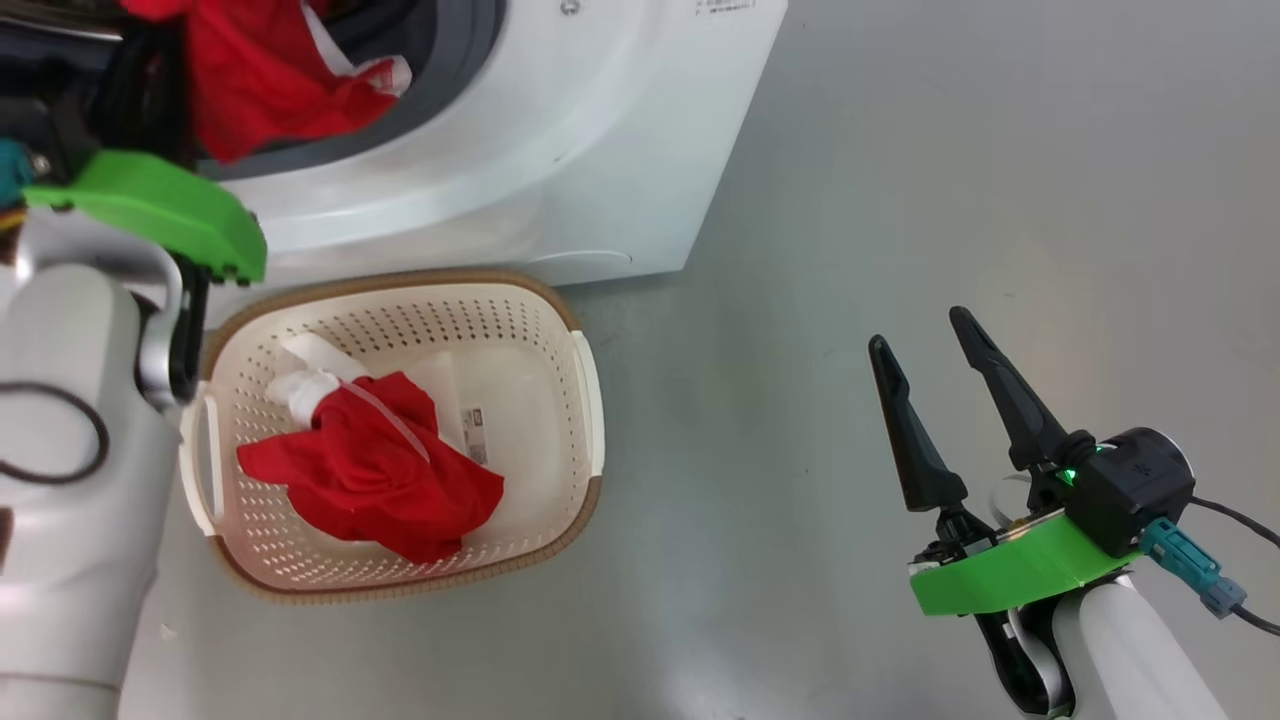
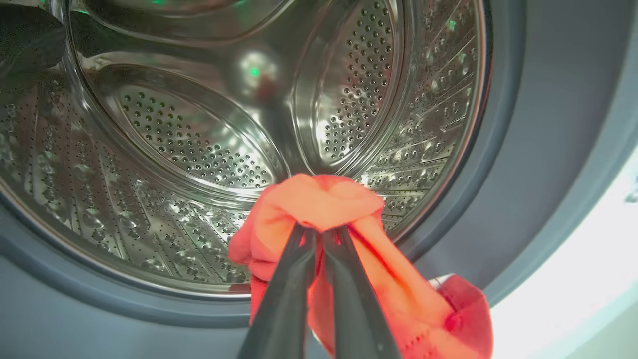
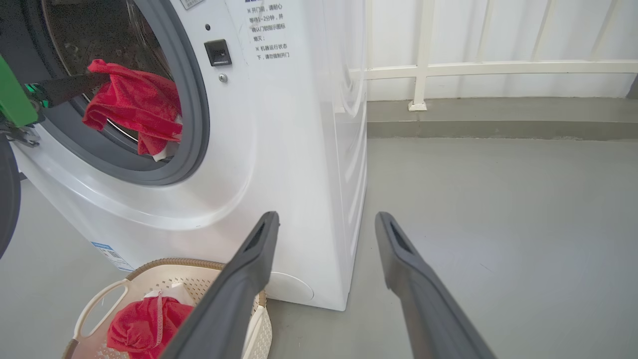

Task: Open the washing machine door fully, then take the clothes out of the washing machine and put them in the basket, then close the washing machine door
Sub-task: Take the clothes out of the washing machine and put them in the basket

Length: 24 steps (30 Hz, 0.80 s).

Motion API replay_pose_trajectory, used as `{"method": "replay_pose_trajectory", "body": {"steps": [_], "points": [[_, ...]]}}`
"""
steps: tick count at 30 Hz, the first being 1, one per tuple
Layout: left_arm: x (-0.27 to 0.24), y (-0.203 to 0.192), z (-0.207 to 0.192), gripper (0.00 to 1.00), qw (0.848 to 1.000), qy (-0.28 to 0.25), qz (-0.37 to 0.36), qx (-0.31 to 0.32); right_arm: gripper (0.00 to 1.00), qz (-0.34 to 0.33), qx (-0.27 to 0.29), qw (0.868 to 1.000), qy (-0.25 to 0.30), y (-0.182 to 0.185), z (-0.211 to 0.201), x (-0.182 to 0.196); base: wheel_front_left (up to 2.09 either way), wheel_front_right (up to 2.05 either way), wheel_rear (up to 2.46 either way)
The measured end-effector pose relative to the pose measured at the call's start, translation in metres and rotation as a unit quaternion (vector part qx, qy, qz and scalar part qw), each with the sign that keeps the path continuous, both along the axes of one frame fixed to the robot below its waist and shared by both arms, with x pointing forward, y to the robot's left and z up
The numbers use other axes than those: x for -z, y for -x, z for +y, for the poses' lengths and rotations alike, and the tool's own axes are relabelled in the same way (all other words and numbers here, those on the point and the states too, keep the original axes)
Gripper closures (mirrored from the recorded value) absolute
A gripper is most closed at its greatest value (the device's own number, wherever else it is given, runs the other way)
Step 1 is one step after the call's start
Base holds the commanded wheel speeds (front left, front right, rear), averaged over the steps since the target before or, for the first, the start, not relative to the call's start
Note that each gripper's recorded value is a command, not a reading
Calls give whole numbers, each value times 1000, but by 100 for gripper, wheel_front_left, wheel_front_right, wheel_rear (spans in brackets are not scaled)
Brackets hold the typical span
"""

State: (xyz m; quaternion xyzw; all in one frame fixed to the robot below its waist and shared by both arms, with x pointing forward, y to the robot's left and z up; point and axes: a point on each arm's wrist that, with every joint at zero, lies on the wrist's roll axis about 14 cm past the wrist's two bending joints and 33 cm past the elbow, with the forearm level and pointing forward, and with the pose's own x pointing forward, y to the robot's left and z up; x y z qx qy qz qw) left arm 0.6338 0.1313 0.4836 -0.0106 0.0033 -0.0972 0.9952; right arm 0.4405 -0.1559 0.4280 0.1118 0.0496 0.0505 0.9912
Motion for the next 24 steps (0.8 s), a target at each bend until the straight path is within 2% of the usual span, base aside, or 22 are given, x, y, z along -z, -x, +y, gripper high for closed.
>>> {"method": "replay_pose_trajectory", "body": {"steps": [11,24], "points": [[-22,49,13,100,999,21,-35,-21,0,-25,-9,1000,-4,5,7,-22,0,0,0],[-28,106,29,100,997,37,-44,-48,0,-53,-20,998,-7,12,15,-46,0,0,0]]}}
